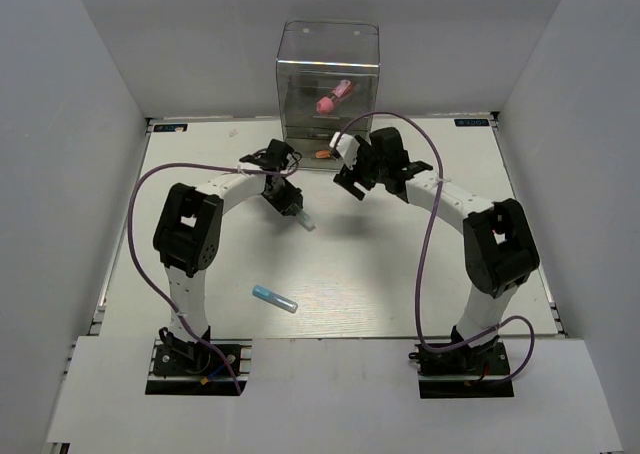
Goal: Sort the stationery into containers
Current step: Pick up the pen from the center of the board, then place the pen in the drawer.
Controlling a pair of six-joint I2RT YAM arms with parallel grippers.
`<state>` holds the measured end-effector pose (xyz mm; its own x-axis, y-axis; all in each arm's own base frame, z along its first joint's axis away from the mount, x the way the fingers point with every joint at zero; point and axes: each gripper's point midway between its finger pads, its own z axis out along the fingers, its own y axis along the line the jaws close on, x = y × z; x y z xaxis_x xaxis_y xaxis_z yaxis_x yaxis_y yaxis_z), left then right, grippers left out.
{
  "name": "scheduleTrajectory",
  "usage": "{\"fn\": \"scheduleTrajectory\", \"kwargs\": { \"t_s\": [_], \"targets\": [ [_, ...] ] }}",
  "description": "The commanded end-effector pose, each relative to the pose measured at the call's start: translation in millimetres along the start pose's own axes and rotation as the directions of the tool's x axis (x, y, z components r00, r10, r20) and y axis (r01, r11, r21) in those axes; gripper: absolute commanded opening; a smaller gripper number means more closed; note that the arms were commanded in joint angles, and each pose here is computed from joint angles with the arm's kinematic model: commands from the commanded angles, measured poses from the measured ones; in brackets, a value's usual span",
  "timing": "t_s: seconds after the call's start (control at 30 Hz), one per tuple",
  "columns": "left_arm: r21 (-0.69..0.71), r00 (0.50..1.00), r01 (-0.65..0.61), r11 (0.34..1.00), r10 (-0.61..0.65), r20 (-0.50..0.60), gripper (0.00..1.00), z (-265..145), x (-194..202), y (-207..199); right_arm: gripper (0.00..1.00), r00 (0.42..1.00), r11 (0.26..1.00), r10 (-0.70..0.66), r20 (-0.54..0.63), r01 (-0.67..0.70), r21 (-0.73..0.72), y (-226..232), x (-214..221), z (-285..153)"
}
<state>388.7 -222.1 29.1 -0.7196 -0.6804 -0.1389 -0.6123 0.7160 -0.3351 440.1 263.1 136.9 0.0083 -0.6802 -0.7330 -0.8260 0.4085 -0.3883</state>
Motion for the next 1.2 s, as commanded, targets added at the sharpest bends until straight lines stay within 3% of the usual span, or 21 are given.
{"fn": "scheduleTrajectory", "kwargs": {
  "t_s": [0.0, 0.3, 0.47, 0.67, 1.0, 1.13, 1.17],
  "targets": [
    [0.185, 0.998, -0.028, 0.982, 0.018, 0.057, 0.19, -42, -18, -57, 0.84, 0.997, 0.997, 0.068, 0.040, -0.069, 0.028, -3, -4, -16],
    [0.410, 0.992, 0.037, 0.911, -0.082, 0.094, 0.18, -81, -56, -137, 0.84, 0.991, 0.990, 0.135, -0.014, -0.134, 0.049, 5, 31, -39],
    [0.515, 0.968, 0.171, 0.840, -0.241, 0.073, 0.18, -88, -82, -178, 0.84, 0.989, 0.989, 0.144, -0.026, -0.143, 0.050, 11, 40, -49],
    [0.528, 0.906, 0.348, 0.775, -0.422, 0.022, 0.18, -61, -98, -189, 0.86, 0.986, 0.986, 0.161, -0.034, -0.159, 0.056, 13, 47, -58],
    [0.600, 0.830, 0.413, 0.686, -0.554, 0.061, 0.19, -51, -126, -207, 0.86, 0.981, 0.982, 0.188, -0.041, -0.187, 0.042, 22, 57, -69],
    [0.562, 0.828, 0.424, 0.710, -0.555, 0.077, 0.25, -40, -127, -207, 0.86, 0.980, 0.981, 0.195, -0.043, -0.194, 0.027, 27, 60, -71],
    [0.552, 0.828, 0.427, 0.716, -0.555, 0.079, 0.36, -33, -127, -205, 0.86, 0.979, 0.980, 0.196, -0.046, -0.195, 0.024, 29, 61, -72]
  ]
}}
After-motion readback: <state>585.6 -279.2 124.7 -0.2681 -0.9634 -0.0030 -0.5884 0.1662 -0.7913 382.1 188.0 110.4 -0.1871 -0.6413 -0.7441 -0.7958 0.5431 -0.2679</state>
